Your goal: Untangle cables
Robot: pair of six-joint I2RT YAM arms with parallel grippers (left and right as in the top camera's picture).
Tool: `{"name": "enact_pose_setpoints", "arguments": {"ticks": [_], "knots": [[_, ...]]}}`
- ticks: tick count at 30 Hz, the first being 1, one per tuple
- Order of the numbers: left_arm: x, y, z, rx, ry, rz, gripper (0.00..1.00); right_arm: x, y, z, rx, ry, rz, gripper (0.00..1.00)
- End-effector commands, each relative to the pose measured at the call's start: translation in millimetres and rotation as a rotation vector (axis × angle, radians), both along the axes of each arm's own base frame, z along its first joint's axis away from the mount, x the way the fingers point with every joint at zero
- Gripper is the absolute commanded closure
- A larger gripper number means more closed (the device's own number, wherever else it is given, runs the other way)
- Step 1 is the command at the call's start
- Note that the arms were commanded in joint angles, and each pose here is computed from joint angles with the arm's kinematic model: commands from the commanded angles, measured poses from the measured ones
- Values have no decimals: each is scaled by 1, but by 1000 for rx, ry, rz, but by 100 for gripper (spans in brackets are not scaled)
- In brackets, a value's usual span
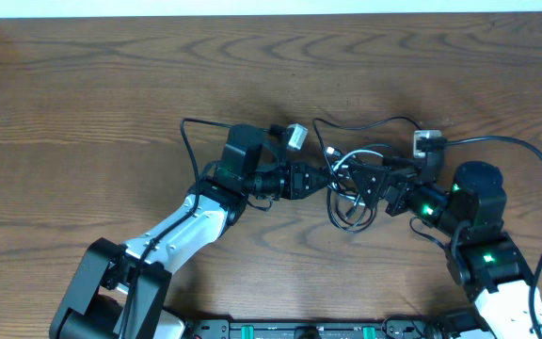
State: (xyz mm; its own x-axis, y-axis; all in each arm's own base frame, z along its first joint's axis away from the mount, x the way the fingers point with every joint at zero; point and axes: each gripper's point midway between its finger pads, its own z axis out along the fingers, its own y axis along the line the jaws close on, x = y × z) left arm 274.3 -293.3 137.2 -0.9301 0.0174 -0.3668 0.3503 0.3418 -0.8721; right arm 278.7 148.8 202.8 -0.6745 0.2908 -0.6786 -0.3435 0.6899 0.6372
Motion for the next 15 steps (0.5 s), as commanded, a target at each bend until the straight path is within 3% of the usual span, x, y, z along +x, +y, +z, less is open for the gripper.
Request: {"name": "enact_pose_setpoints", "arguments": {"ticks": [1,15], "knots": [[-16,-5,11,-56,-17,-111,92,6,-2,-11,-98,-49,36,1],[-15,-5,11,-52,-19,-104,92,-2,16,18,-46,-185,162,8]]}}
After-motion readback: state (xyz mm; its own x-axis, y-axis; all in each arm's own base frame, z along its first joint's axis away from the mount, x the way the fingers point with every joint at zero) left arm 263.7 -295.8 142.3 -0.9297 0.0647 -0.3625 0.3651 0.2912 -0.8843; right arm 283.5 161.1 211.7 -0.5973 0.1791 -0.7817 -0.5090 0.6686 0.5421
